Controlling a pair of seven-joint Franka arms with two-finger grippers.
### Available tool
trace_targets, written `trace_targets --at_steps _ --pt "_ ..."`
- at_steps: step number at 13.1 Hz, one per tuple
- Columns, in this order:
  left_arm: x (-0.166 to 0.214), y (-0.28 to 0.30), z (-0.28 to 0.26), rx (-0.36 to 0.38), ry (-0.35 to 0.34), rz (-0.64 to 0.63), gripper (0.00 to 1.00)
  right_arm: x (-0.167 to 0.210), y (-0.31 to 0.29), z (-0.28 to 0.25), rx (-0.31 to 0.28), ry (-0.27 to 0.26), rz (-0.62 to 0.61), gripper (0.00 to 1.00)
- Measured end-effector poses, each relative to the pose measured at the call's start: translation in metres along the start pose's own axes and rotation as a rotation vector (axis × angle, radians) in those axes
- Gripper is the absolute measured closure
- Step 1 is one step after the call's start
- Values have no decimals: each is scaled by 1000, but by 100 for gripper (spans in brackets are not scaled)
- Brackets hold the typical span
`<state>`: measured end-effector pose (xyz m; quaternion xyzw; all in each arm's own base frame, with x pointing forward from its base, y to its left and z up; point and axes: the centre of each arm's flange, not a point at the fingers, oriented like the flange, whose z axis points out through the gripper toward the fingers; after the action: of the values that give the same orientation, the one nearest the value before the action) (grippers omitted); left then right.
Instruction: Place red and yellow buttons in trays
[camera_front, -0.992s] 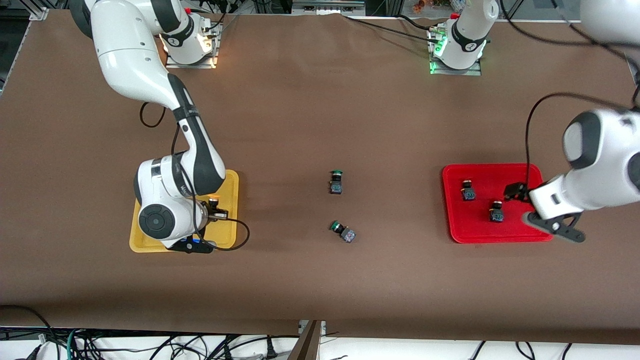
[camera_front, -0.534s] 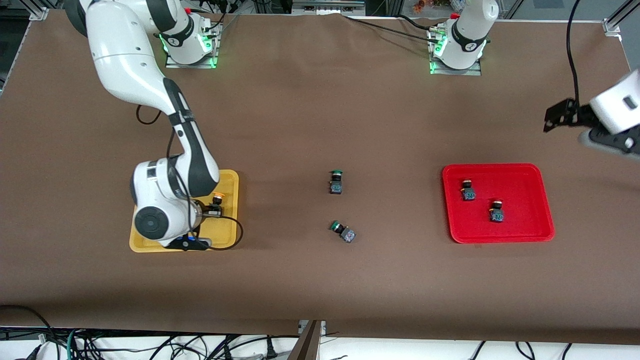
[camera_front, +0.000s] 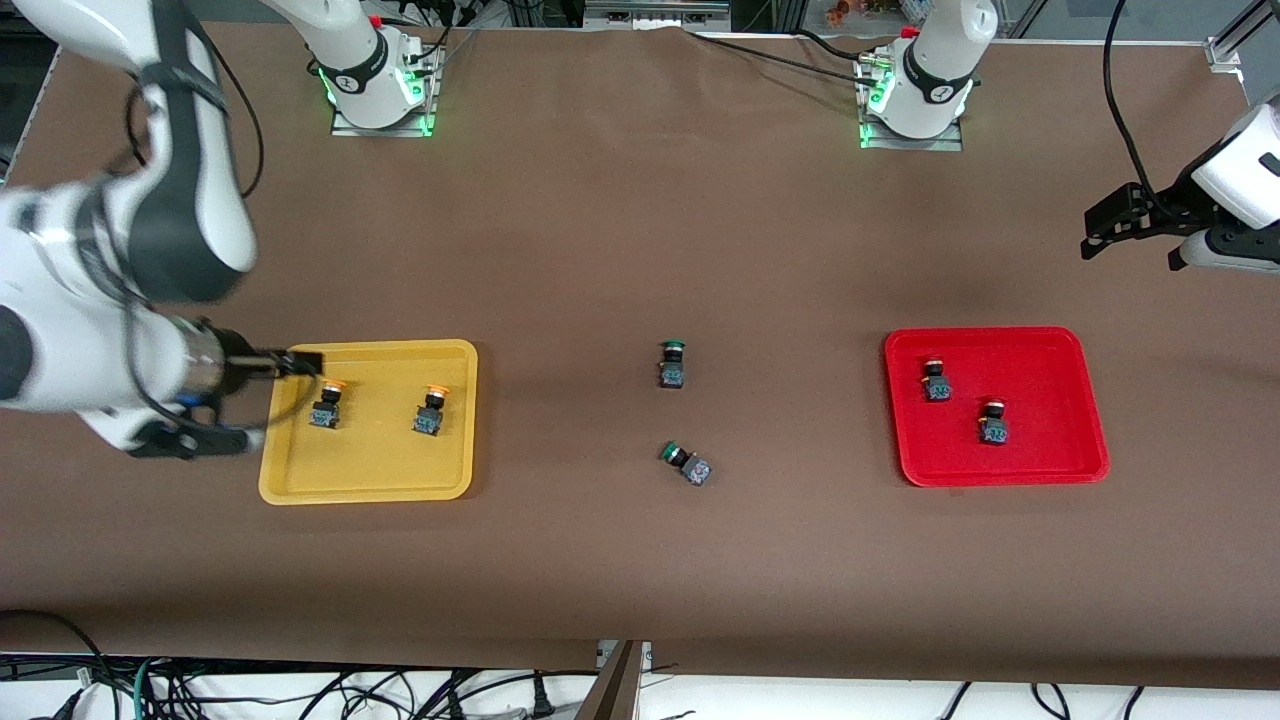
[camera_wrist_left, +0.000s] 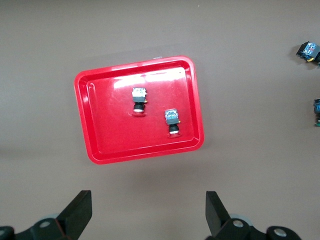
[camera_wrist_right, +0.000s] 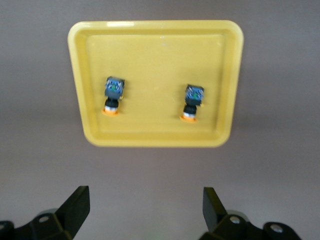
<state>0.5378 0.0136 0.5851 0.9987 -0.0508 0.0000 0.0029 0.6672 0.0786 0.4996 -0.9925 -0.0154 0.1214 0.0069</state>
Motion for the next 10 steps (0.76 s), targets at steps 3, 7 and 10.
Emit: trace_targets --at_steps 3,7,10 --pt "-4 0 -1 -4 -30 -1 0 -64 9 -73 17 57 -7 0" --pt "-3 0 -3 -3 -29 0 0 -138 28 -126 23 143 4 0" --pt "-3 0 -3 -4 -29 -1 0 -172 45 -114 38 140 23 0"
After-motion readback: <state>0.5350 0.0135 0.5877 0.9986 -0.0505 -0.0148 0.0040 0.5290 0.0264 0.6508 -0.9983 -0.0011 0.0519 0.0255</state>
